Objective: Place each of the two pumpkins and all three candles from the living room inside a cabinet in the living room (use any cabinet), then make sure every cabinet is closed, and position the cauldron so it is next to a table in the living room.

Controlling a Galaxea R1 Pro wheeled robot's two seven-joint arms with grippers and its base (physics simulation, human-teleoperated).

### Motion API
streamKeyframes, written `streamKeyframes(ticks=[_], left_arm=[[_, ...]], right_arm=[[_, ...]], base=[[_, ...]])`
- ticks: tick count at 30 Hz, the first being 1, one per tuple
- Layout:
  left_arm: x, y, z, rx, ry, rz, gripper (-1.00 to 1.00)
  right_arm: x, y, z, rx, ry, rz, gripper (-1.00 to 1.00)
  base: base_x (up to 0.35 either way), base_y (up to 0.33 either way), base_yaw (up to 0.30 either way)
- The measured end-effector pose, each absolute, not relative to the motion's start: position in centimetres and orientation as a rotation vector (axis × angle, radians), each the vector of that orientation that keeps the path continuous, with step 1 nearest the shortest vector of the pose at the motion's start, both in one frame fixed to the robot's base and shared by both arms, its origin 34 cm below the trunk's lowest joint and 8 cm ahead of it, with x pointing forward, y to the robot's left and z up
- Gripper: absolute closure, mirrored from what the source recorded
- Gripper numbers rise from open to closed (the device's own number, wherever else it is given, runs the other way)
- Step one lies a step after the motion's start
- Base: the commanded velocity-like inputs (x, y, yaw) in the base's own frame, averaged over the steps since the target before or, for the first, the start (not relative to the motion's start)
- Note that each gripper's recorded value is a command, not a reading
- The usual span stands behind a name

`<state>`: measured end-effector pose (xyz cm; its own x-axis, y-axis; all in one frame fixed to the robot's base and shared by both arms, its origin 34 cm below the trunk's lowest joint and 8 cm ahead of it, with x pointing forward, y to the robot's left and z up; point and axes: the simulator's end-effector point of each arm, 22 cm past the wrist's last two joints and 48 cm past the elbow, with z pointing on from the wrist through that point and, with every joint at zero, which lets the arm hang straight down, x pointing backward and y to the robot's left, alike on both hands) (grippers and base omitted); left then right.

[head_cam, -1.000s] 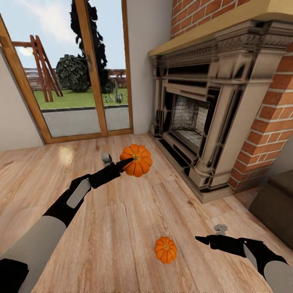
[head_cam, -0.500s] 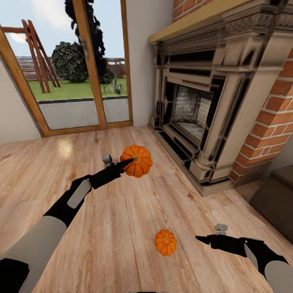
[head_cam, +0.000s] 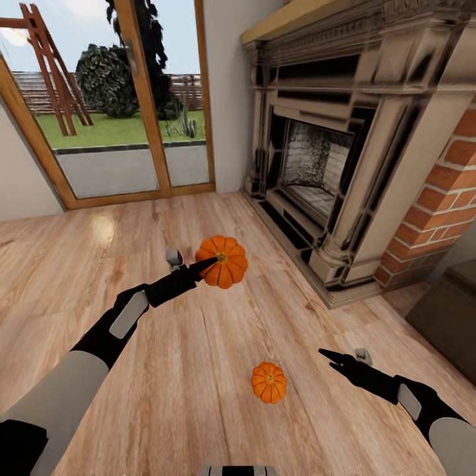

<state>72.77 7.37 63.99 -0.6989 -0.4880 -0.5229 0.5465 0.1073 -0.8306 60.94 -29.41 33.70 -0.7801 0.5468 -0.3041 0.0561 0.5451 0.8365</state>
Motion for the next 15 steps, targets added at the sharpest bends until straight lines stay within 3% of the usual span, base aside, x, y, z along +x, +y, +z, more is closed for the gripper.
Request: streamKeyframes(ticks=[15], left_arm=[[73.5, 7.3, 59.9, 0.007, 1.661, -1.718, 1.00]], right_arm=[[60.0, -29.8, 29.8, 0.497, 2.304, 1.127, -1.00]], base=[[0.000, 0.000, 0.000]])
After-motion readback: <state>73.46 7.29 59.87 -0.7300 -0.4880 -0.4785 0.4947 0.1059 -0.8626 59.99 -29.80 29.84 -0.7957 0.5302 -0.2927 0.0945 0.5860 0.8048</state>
